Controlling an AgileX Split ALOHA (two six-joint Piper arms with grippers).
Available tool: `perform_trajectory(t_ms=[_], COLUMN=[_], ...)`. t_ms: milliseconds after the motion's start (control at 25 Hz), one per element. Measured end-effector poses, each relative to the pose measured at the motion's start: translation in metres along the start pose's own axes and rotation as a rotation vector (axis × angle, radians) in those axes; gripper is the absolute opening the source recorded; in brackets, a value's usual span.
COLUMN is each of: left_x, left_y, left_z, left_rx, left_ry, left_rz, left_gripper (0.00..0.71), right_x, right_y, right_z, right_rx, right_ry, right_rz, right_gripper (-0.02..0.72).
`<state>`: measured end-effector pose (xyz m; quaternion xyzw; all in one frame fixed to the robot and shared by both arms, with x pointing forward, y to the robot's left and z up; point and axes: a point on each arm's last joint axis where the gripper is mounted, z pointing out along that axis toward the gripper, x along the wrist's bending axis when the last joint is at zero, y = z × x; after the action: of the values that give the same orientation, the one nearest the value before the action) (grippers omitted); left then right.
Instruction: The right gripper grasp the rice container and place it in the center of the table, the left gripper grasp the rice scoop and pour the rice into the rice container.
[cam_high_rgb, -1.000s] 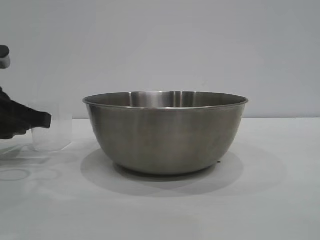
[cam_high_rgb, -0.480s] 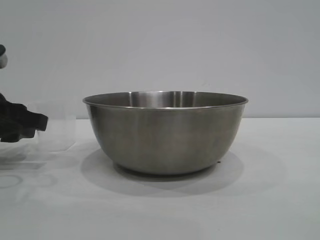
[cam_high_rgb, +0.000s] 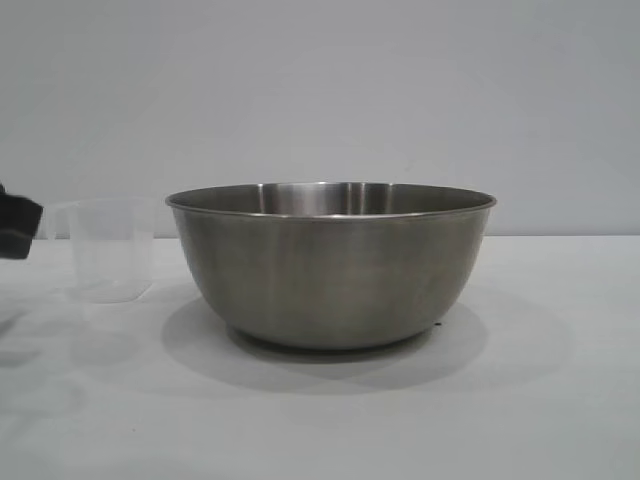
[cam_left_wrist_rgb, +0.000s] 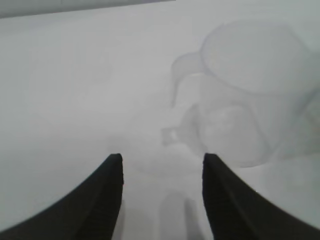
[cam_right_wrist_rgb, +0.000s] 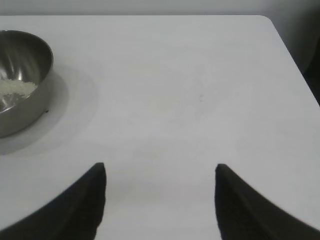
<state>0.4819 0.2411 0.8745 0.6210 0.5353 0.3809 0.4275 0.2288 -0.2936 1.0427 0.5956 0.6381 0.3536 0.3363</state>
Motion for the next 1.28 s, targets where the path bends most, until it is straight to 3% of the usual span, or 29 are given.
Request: perform_trajectory(t_ms=[280,520,720,920,1080,1280], left_x=[-0.007,-0.012,-0.011,-0.015,-0.018,-0.017], left_y=[0.024,0.032,0.028,0.03,0.044,0.081], left_z=[-0.022,-0.032,-0.036,-0.023,-0.011,-0.013], left_rx=[-0.096,-0.051,0.048,0.187,0.31,0.386], left_ry=[-0.108,-0.172,-0.171,-0.185,-0.182,-0.153], left_rz=[0.029,0.044,0.029,0.034,0.018,0.042], left_gripper=[0.315,0.315,0.315,0.315,0.315,0.315], right_x=[0.0,0.0,0.0,0.0,0.0,0.0], right_y=[0.0,0.0,0.0,0.0,0.0,0.0], right_z=[0.0,0.0,0.0,0.0,0.0,0.0], right_rx=[0.0,0.0,0.0,0.0,0.0,0.0], right_ry=[0.0,0.0,0.0,0.0,0.0,0.0], right_rz=[0.0,0.0,0.0,0.0,0.0,0.0], right_gripper=[0.442,0.442,0.442,0.442,0.442,0.442])
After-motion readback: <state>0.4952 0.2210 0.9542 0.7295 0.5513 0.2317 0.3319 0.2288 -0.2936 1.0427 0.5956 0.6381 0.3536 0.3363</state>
